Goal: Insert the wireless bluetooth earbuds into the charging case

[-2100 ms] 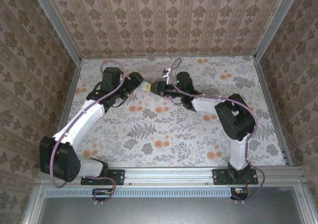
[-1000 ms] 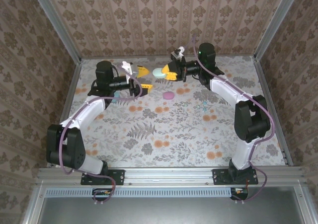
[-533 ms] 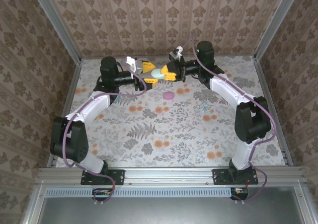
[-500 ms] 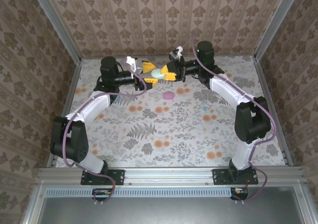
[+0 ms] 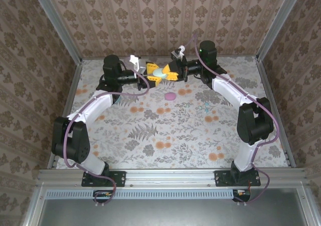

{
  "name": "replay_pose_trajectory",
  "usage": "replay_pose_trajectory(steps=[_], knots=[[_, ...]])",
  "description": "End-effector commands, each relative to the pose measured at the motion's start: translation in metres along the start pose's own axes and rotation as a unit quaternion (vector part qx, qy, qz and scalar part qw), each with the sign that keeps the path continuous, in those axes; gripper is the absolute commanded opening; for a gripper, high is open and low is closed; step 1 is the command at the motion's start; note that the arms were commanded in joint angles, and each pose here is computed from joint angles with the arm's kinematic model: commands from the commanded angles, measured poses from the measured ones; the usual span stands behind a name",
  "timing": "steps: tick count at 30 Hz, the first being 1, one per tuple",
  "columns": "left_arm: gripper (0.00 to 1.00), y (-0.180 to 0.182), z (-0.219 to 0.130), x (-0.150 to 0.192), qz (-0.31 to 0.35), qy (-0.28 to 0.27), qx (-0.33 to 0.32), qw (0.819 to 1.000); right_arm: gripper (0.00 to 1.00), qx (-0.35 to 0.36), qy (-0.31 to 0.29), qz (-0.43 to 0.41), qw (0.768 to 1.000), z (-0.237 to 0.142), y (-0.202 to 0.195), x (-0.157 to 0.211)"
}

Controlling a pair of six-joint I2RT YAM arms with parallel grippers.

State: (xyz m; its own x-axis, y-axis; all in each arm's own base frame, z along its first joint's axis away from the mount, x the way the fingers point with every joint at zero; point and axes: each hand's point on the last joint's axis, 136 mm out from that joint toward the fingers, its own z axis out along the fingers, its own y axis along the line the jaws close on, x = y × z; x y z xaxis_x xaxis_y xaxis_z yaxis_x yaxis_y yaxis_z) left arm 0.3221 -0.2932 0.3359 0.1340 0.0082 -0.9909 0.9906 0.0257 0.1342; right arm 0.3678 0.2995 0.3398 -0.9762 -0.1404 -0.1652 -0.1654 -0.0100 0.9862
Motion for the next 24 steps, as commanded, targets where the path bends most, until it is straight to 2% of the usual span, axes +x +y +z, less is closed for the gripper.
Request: replay_pose_trajectory(steps=[1, 4, 8, 11, 14, 18, 24], knots=[[0.44, 0.001, 0.003, -0.009, 0.006, -0.004, 0.004, 1.000, 0.25, 0.000, -0.009, -0.022, 1.000, 0.002, 0.008, -0.002], [0.39, 0.001, 0.002, -0.008, 0.005, 0.001, 0.000, 1.000, 0.27, -0.004, -0.013, -0.028, 1.000, 0.001, 0.011, -0.003], [0.35, 0.003, 0.000, -0.007, 0.007, 0.012, -0.015, 1.000, 0.39, 0.006, -0.031, -0.019, 0.999, -0.005, 0.009, -0.006], [0.34, 0.006, -0.001, -0.006, 0.008, 0.029, -0.031, 0.999, 0.49, 0.042, -0.065, -0.013, 0.997, -0.017, -0.002, -0.010], [0.33, 0.009, -0.003, -0.003, -0.008, 0.055, -0.043, 0.998, 0.55, 0.087, -0.093, -0.027, 0.992, -0.024, -0.005, -0.009], [0.32, 0.009, -0.004, -0.001, -0.019, 0.076, -0.051, 0.996, 0.57, 0.146, -0.128, -0.035, 0.980, -0.034, -0.011, -0.010], [0.32, 0.006, -0.003, -0.003, -0.017, 0.084, -0.050, 0.995, 0.57, 0.150, -0.133, -0.028, 0.979, -0.033, -0.012, -0.011]])
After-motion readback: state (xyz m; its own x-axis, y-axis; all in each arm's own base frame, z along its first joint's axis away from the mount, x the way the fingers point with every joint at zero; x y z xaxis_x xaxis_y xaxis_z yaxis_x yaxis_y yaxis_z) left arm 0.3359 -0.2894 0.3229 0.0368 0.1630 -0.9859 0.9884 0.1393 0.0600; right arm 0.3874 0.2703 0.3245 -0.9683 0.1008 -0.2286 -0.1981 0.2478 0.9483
